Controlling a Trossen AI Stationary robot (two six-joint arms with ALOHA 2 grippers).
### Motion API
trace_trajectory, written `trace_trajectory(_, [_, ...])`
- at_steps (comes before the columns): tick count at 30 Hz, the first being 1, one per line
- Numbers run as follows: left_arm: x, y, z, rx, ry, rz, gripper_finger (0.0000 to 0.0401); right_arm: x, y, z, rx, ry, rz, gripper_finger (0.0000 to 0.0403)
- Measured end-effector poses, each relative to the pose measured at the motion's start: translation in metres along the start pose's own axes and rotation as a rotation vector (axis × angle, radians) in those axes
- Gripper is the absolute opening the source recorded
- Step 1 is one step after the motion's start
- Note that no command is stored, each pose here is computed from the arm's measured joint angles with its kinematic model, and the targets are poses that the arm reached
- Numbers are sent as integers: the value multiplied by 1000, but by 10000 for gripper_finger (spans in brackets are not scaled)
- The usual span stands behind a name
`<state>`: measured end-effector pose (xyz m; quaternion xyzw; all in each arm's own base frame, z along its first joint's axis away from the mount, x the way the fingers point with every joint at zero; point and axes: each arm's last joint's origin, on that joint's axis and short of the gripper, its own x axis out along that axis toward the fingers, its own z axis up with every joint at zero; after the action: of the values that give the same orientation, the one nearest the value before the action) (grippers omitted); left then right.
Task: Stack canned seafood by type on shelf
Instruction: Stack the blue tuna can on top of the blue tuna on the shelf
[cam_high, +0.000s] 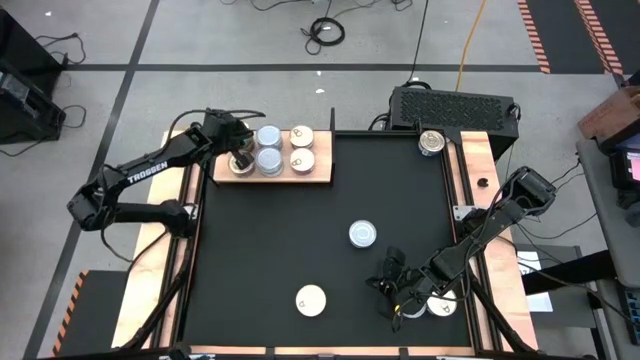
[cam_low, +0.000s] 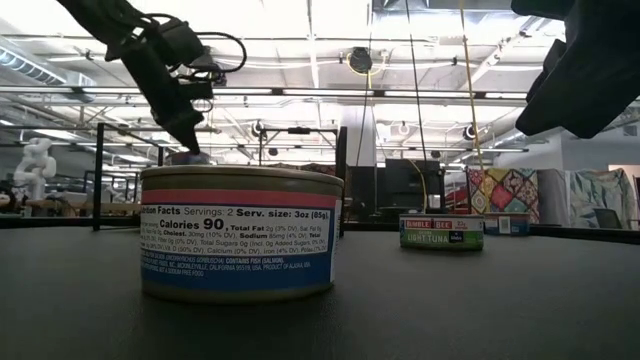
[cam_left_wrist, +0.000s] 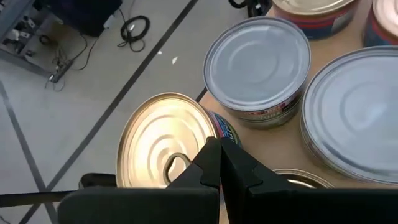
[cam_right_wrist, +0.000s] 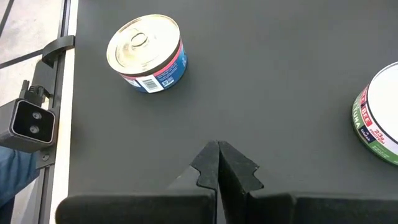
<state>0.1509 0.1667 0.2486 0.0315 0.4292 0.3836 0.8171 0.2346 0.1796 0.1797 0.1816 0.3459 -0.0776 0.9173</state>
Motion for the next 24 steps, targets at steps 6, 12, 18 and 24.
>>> trace_trajectory(6, [12,-1,0,9,26,-6,1,0,0,0,1,-2,-1,0])
trace_trajectory(12, [23,-4,1,22,42,-6,1,0,0,0,1,-1,-1,0])
trace_trajectory(18, [23,-3,0,36,53,11,1,0,0,0,-1,0,-1,0])
trace_trajectory(24, [23,-3,0,36,54,11,12,0,0,0,-1,-2,-3,0])
